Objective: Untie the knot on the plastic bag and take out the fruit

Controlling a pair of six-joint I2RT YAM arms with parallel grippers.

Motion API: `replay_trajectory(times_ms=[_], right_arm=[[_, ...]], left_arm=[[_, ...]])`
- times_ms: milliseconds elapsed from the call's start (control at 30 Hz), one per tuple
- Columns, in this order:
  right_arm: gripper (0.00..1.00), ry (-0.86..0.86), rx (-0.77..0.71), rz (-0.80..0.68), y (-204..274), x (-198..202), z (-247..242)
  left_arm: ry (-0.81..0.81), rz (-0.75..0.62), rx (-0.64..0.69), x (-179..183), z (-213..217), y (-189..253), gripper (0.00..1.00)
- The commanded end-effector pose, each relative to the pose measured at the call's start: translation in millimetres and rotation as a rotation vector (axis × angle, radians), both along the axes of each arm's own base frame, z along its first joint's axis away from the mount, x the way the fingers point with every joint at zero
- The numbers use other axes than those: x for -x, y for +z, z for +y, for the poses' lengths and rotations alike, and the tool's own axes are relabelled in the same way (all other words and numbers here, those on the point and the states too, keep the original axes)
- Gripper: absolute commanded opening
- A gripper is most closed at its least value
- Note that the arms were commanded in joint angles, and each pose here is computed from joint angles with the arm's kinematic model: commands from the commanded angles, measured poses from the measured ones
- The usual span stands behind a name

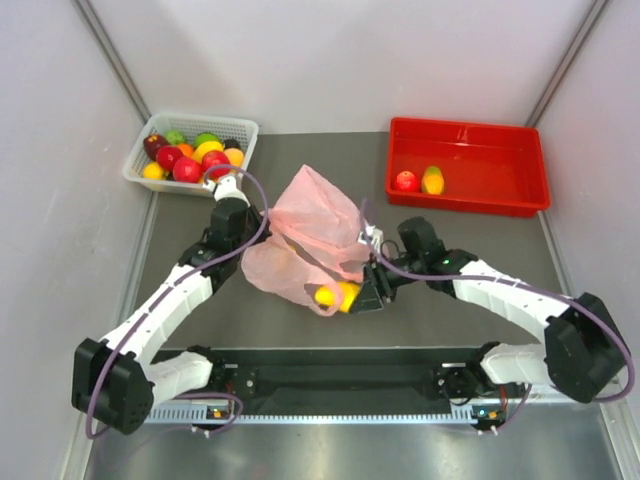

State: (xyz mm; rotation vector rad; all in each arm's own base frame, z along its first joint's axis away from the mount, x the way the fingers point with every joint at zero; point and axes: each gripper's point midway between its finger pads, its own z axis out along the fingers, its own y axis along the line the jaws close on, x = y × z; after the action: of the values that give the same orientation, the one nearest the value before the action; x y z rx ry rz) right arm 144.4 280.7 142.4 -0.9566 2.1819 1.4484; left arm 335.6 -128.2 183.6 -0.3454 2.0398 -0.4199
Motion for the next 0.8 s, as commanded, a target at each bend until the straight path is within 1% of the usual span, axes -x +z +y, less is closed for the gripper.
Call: replay_trajectory(times_ms=[0, 33, 133, 233, 267, 367, 467, 567, 600, 700, 767], right_arm=[[0.0, 0.098, 0.061, -0.041, -5.8, 15.0, 10.3], [0.0, 0.139, 0.077, -0.024, -10.8, 27.0, 12.6], [0.0, 0.205, 0.114, -0.006, -18.9, 43.4, 17.3], [0.0, 0.284, 0.129, 0.004, -21.7, 68.1, 20.9], [0.0, 0.328, 0.134, 0.005, -22.9, 81.5, 23.3], [0.0, 0.41, 0.176, 0.021, -30.2, 105.5, 23.1], [0.0, 0.443, 0.211, 0.01, -32.2, 115.9, 20.9], [0.0, 0.414, 0.166, -0.058, -10.8, 112.0, 21.1], [0.0, 0.405, 0.115, -0.104, 8.3, 111.3, 21.7], [0.0, 0.413, 0.0, -0.183, 46.5, 116.7, 18.8], [0.0, 0.394, -0.035, -0.243, 61.5, 113.8, 15.8]], left_arm=[[0.016, -0.117, 0.037, -22.3, -2.7, 48.5, 0.0], [0.031, -0.119, 0.028, -26.0, 0.6, 52.8, 0.0], [0.082, -0.115, 0.0, -30.2, 14.3, 58.4, 0.0], [0.147, -0.084, -0.035, -32.0, 32.8, 50.8, 0.0], [0.157, -0.08, -0.031, -31.8, 36.1, 49.9, 0.0], [0.17, -0.077, 0.002, -30.8, 42.2, 45.5, 0.0], [0.172, -0.063, 0.007, -29.5, 44.4, 39.2, 0.0], [0.161, -0.042, 0.007, -27.5, 43.6, 30.9, 0.0], [0.15, -0.028, 0.004, -25.3, 42.4, 24.4, 0.0], [0.147, -0.007, -0.004, -21.3, 43.0, 14.5, 0.0], [0.139, 0.005, -0.006, -17.1, 42.9, 7.3, 0.0]])
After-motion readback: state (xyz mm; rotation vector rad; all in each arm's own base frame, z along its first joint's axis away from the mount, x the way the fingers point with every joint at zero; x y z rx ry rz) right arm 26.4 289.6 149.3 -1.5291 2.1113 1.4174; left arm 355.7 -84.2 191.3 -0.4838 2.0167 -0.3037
